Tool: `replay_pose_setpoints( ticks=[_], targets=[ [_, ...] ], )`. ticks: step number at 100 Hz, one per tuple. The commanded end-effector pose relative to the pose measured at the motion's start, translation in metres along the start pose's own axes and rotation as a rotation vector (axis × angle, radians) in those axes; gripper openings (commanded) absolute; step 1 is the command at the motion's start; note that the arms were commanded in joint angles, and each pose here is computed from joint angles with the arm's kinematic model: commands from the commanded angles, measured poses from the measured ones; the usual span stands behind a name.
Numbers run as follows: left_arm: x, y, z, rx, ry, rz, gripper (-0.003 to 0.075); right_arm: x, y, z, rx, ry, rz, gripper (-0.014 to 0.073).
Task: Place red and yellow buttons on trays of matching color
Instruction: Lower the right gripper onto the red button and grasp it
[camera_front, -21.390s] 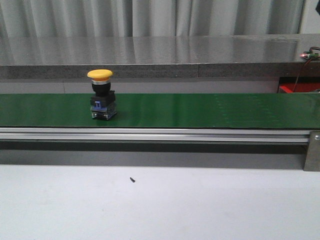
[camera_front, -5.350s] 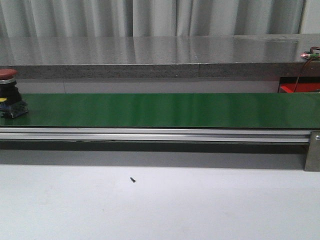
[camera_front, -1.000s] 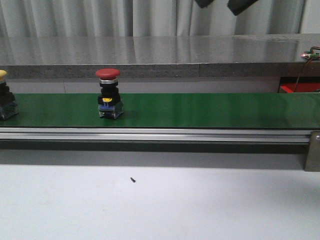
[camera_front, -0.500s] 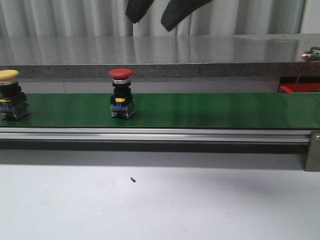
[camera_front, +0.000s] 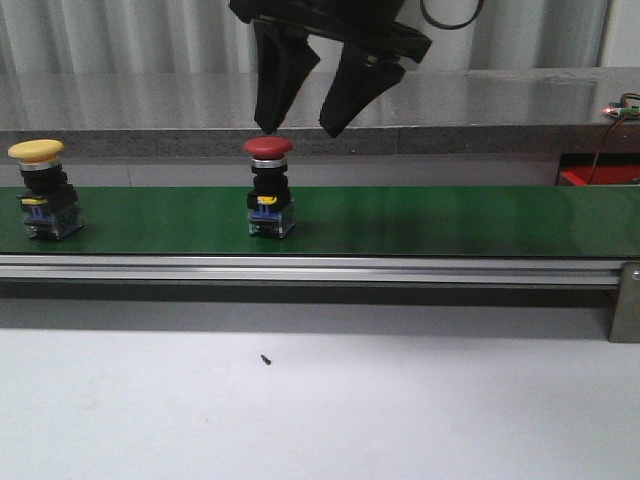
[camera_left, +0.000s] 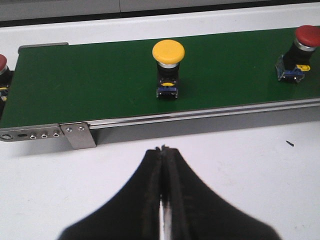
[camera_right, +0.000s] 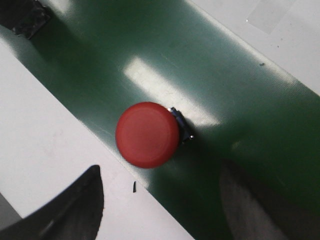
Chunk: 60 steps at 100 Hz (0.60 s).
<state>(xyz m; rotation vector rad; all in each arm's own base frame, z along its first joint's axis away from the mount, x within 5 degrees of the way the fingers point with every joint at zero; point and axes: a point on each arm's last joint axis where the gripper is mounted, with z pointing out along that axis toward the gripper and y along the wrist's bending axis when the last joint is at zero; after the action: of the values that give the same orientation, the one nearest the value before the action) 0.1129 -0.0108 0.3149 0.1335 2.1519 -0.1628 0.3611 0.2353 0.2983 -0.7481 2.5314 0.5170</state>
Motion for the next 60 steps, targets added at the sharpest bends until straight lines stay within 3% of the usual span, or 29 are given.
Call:
replay_pose_setpoints(
  ticks=[1,42,60],
  targets=[
    [-0.013,-0.001,-0.005,-0.001,-0.09,-0.011,-0.002,-0.013,0.005,-0.024,0.003,-0.107,-0.009,0.0494],
    [-0.013,-0.001,-0.005,-0.001,-0.09,-0.011,-0.002,-0.014,-0.002,0.001,0.013,-0.104,0.004,0.0491],
    [-0.013,-0.001,-0.005,-0.001,-0.09,-0.011,-0.002,-0.012,-0.004,0.01,0.012,-0.076,0.008,0.0379]
  ],
)
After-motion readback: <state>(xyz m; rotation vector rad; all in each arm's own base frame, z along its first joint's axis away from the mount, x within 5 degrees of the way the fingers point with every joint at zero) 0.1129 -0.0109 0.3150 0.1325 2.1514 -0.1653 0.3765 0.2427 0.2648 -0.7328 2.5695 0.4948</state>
